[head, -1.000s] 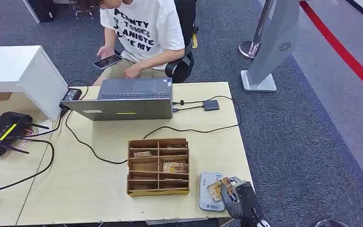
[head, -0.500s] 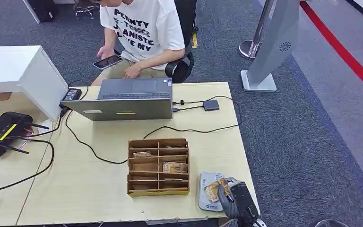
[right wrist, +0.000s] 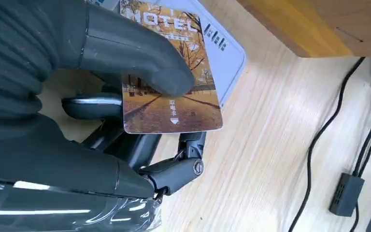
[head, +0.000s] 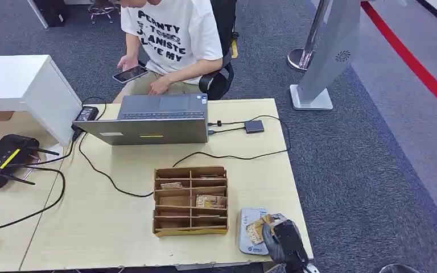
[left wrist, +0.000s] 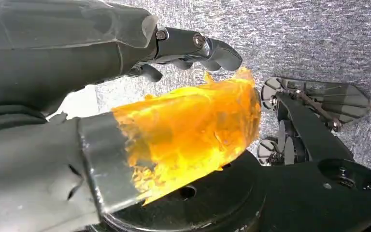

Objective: Pass the card to the sensor for recognition and then transmit it.

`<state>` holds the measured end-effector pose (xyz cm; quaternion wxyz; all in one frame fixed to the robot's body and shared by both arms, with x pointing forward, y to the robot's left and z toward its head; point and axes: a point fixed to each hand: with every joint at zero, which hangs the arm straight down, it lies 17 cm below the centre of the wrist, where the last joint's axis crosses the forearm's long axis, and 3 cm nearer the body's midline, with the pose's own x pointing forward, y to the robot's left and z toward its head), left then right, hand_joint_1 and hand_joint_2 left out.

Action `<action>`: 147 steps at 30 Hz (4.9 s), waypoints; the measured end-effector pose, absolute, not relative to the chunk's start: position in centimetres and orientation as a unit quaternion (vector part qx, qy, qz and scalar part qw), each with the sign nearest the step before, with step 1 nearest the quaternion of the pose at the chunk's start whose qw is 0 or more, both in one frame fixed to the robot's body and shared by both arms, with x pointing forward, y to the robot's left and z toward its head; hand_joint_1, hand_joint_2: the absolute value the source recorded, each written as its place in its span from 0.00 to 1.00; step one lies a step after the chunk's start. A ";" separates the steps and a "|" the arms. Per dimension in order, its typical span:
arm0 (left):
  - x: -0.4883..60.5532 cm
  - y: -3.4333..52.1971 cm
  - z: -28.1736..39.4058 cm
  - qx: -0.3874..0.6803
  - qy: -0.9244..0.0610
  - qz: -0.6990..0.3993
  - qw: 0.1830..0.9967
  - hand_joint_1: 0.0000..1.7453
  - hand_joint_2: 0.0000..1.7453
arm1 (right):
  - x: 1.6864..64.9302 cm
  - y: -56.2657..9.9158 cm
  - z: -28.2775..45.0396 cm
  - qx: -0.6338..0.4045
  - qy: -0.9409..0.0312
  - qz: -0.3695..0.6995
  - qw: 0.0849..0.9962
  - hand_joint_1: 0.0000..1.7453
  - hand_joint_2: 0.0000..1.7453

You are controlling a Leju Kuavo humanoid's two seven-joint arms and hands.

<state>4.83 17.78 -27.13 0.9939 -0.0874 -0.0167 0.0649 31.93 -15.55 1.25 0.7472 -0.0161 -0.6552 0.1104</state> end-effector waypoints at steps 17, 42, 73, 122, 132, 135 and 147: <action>4.8 17.8 -27.1 -0.087 -0.016 0.066 0.994 0.00 0.00 | 32.0 -16.0 0.7 -0.059 -0.653 0.140 0.742 1.00 1.00; 4.7 17.9 -27.2 -0.086 -0.014 0.068 0.994 0.00 0.00 | 32.0 -16.0 0.5 -0.087 -0.652 0.166 0.734 1.00 1.00; 4.7 17.8 -27.2 -0.087 -0.014 0.067 0.994 0.00 0.00 | 32.0 -16.1 0.3 -0.092 -0.650 0.172 0.735 1.00 1.00; 4.6 17.2 -27.1 -0.084 -0.013 0.076 0.993 0.00 0.00 | 31.8 -18.0 15.2 -0.269 -0.802 0.118 0.520 1.00 1.00; 4.6 17.1 -27.1 -0.087 -0.013 0.072 0.993 0.00 0.00 | 31.7 -18.5 17.5 -0.288 -0.816 0.101 0.491 1.00 1.00; 4.6 17.1 -27.1 -0.089 -0.014 0.067 0.994 0.00 0.00 | 31.9 -18.3 19.0 -0.299 -0.824 0.110 0.468 1.00 1.00; 5.3 17.3 -27.0 -0.093 -0.024 0.021 0.995 0.00 0.00 | 36.1 -12.3 29.1 -0.352 -0.868 0.189 0.296 1.00 1.00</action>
